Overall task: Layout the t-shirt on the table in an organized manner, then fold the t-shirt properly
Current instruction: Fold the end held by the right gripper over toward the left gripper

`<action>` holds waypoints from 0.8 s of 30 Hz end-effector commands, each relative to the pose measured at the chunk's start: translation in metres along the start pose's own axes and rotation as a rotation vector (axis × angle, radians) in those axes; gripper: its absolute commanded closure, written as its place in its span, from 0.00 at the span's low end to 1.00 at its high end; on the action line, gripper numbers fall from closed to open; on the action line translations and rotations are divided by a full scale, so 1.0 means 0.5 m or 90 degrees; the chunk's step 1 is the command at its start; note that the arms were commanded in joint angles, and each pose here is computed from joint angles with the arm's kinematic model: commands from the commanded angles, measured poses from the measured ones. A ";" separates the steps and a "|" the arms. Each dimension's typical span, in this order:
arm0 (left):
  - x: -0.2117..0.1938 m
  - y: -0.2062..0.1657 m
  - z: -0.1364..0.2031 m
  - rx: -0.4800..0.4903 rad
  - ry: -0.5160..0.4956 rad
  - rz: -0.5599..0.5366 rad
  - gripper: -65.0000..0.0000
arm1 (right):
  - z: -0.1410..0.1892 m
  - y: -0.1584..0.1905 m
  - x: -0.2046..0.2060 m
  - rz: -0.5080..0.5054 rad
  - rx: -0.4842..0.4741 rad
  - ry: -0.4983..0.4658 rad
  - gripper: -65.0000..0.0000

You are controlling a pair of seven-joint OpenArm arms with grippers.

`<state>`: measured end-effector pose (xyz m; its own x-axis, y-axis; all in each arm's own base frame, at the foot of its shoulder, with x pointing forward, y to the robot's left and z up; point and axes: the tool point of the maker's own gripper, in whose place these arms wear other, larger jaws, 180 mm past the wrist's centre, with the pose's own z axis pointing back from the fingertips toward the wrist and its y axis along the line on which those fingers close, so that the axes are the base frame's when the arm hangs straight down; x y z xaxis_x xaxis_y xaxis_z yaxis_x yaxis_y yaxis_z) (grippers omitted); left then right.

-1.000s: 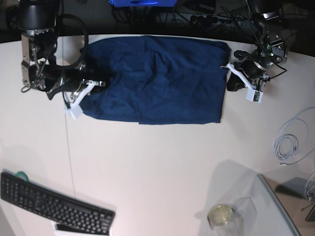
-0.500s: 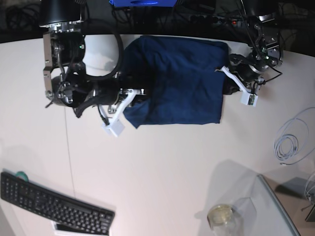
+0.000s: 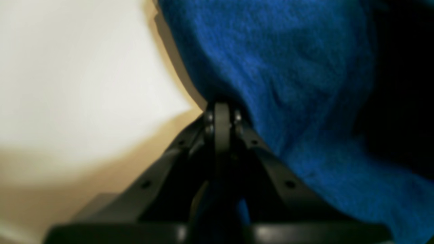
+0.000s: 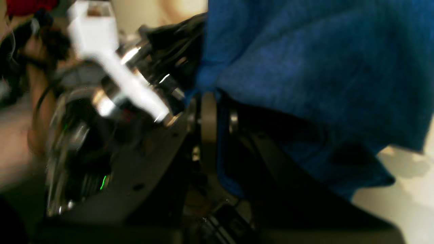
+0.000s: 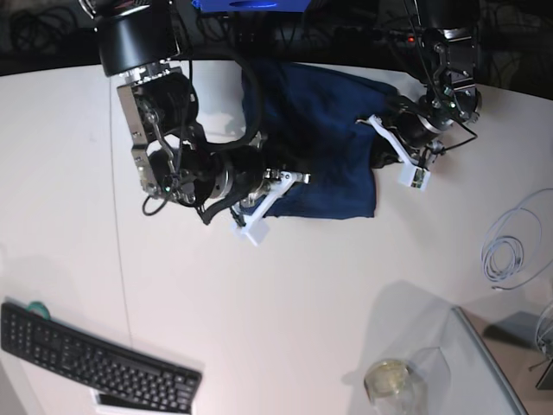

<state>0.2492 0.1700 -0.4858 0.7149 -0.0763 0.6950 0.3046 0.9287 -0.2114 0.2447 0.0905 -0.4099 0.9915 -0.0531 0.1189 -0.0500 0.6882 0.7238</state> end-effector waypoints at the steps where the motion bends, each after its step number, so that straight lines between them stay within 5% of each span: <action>1: 0.024 0.007 0.004 0.001 -0.020 -0.010 1.00 | -0.004 0.033 0.017 0.013 0.023 -0.008 1.00; 24: 0.025 0.005 0.003 0.000 -0.020 -0.012 1.00 | -0.069 0.085 0.036 0.020 0.045 -0.036 1.00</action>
<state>0.2503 0.1710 -0.4854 0.7139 -0.0786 0.6958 0.3044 0.9297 -0.2074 0.2561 0.1296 -0.4195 0.9857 -0.0757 0.1503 -0.0595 0.6790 0.7317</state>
